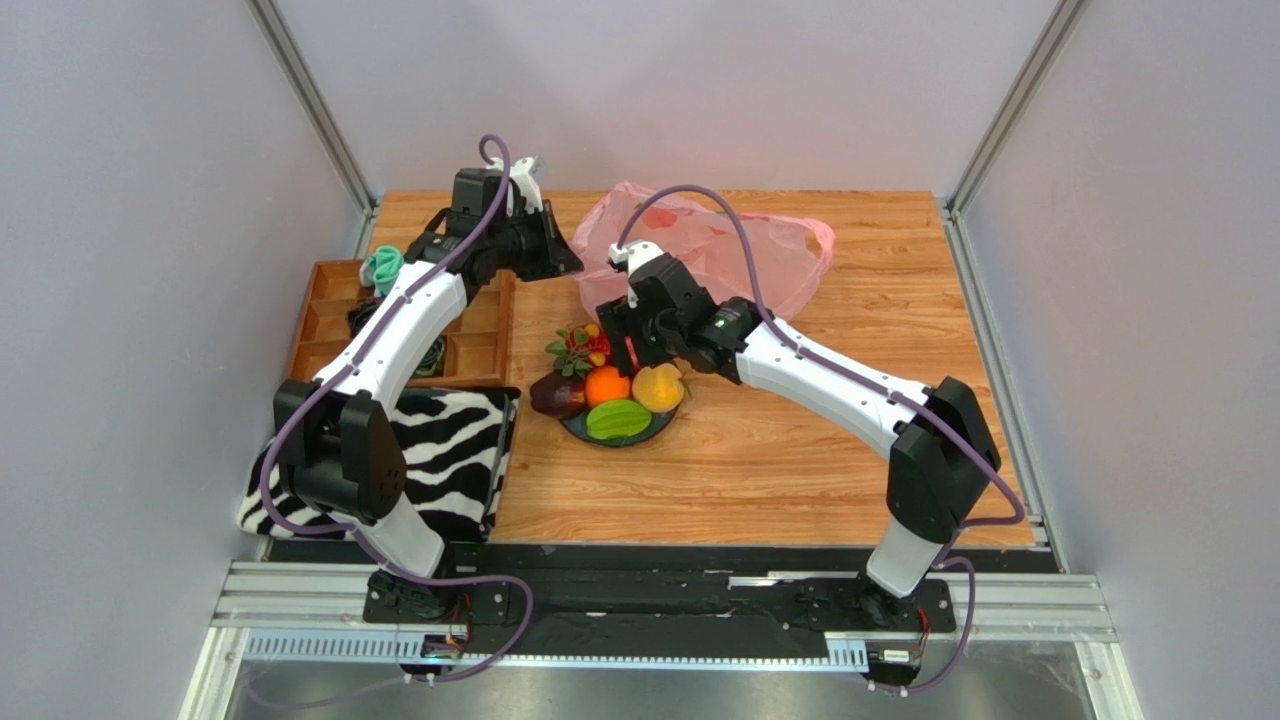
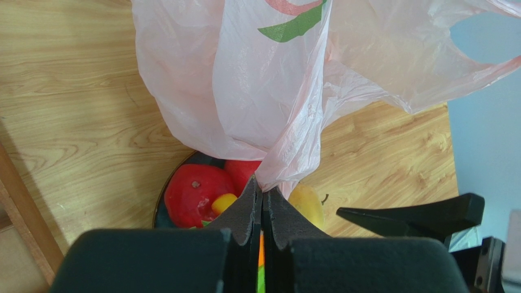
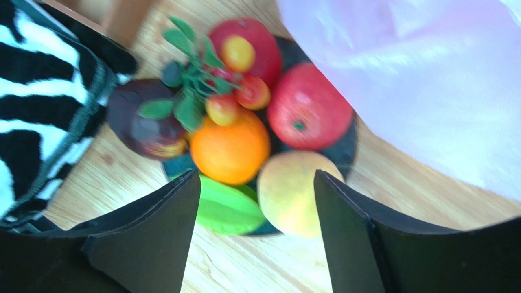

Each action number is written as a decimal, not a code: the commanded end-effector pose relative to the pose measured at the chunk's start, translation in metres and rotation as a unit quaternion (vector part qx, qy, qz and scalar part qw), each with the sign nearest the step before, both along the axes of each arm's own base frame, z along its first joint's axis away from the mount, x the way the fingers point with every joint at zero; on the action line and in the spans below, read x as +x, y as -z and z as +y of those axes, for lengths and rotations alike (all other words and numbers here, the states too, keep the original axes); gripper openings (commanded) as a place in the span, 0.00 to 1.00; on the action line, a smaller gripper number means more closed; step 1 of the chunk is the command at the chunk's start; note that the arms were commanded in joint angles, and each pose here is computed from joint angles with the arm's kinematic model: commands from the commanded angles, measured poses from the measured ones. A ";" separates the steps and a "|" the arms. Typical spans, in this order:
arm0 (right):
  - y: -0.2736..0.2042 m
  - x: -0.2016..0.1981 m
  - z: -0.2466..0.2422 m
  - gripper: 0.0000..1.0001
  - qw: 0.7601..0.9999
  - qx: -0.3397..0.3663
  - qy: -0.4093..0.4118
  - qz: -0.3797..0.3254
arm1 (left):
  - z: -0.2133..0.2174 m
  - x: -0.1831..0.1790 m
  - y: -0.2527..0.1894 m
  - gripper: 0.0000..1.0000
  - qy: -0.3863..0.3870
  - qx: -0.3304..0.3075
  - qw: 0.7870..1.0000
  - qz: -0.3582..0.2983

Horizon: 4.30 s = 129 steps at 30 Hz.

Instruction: Place the fruits into the plastic bag

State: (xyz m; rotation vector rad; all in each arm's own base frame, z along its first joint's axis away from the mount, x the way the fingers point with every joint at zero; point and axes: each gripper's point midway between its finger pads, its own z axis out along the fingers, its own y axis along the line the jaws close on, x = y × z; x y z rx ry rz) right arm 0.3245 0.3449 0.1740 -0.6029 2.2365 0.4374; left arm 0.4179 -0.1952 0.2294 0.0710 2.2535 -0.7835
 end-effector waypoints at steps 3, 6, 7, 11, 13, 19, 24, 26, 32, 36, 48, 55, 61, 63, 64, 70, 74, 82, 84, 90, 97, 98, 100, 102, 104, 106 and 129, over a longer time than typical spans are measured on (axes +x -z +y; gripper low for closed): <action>0.037 -0.003 -0.045 0.78 0.995 -0.048 0.037 0.073 | -0.002 -0.002 -0.022 0.00 0.003 -0.020 0.999 -0.026; 0.045 -0.005 -0.041 0.82 0.995 -0.053 0.022 0.087 | -0.002 -0.004 -0.022 0.00 0.002 -0.020 1.000 -0.024; 0.046 -0.005 -0.041 0.84 0.994 -0.056 0.022 0.091 | -0.002 -0.004 -0.021 0.00 0.001 -0.020 1.000 -0.023; 0.060 -0.008 -0.044 0.85 0.990 -0.069 0.023 0.119 | -0.001 -0.006 -0.022 0.00 -0.001 -0.021 1.000 -0.023; 0.066 -0.009 -0.045 0.86 0.989 -0.072 0.023 0.125 | -0.001 -0.007 -0.023 0.00 -0.002 -0.021 1.000 -0.023; 0.074 -0.011 -0.042 0.86 0.987 -0.039 0.013 0.153 | 0.000 -0.008 -0.022 0.00 -0.004 -0.022 1.000 -0.019; 0.081 -0.010 -0.039 0.85 0.986 -0.022 0.004 0.165 | -0.001 -0.008 -0.021 0.00 -0.004 -0.024 1.000 -0.017; 0.083 -0.009 -0.039 0.84 0.986 -0.027 0.002 0.164 | -0.002 -0.009 -0.021 0.00 -0.003 -0.024 1.000 -0.016; 0.090 -0.009 -0.039 0.81 0.985 -0.031 -0.006 0.167 | -0.001 -0.009 -0.022 0.00 -0.002 -0.024 1.000 -0.017; 0.093 -0.008 -0.042 0.73 0.985 -0.034 -0.004 0.167 | -0.002 -0.011 -0.022 0.00 -0.001 -0.024 1.000 -0.015; 0.057 -0.002 -0.072 0.34 0.993 -0.038 0.029 0.105 | -0.003 -0.012 -0.025 0.00 0.002 -0.030 0.999 -0.016; 0.001 -0.013 -0.085 0.34 0.998 -0.007 0.027 0.054 | -0.003 -0.015 -0.028 0.00 0.007 -0.028 0.999 -0.022; -0.080 0.017 -0.111 0.34 0.993 0.072 0.090 -0.020 | -0.003 -0.018 -0.029 0.00 0.014 -0.027 0.999 -0.026; -0.106 0.032 -0.108 0.34 0.989 0.100 0.095 -0.057 | -0.005 -0.020 -0.029 0.00 0.019 -0.028 0.999 -0.027; -0.111 0.042 -0.112 0.34 0.986 0.098 0.108 -0.075 | -0.005 -0.022 -0.031 0.00 0.019 -0.028 0.999 -0.029; -0.125 0.091 -0.093 0.33 0.982 0.098 0.121 -0.104 | -0.013 -0.031 -0.039 0.00 0.038 -0.030 0.998 -0.041; -0.125 0.117 -0.081 0.33 0.981 0.099 0.126 -0.109 | -0.017 -0.038 -0.043 0.00 0.044 -0.030 0.997 -0.046; -0.077 0.156 -0.066 0.31 0.981 0.080 0.150 -0.094 | -0.030 -0.046 -0.052 0.00 0.066 -0.046 0.995 -0.056; -0.065 0.163 -0.070 0.31 0.979 0.066 0.167 -0.097 | -0.035 -0.049 -0.056 0.00 0.072 -0.050 0.994 -0.059; -0.014 0.179 -0.104 0.30 0.966 0.009 0.242 -0.087 | -0.035 -0.053 -0.065 0.00 0.069 -0.063 0.994 -0.064; 0.030 0.182 -0.147 0.32 0.956 -0.031 0.287 -0.054 | -0.031 -0.054 -0.062 0.00 0.061 -0.052 0.995 -0.064; 0.035 0.180 -0.149 0.32 0.956 -0.036 0.288 -0.048 | -0.030 -0.053 -0.061 0.00 0.059 -0.051 0.995 -0.063; 0.046 0.176 -0.155 0.34 0.955 -0.048 0.290 -0.036 | -0.030 -0.052 -0.056 0.00 0.058 -0.047 0.996 -0.056; 0.052 0.173 -0.157 0.36 0.955 -0.052 0.290 -0.028 | -0.032 -0.050 -0.049 0.00 0.064 -0.043 0.996 -0.048; 0.054 0.172 -0.156 0.41 0.958 -0.050 0.283 -0.024 | -0.033 -0.049 -0.044 0.00 0.067 -0.040 0.996 -0.041; 0.054 0.171 -0.153 0.53 0.960 -0.048 0.274 -0.021 | -0.033 -0.047 -0.038 0.00 0.070 -0.032 0.996 -0.035; 0.039 0.169 -0.145 0.86 0.970 -0.018 0.241 -0.010 | -0.032 -0.044 -0.032 0.00 0.069 -0.021 0.997 -0.028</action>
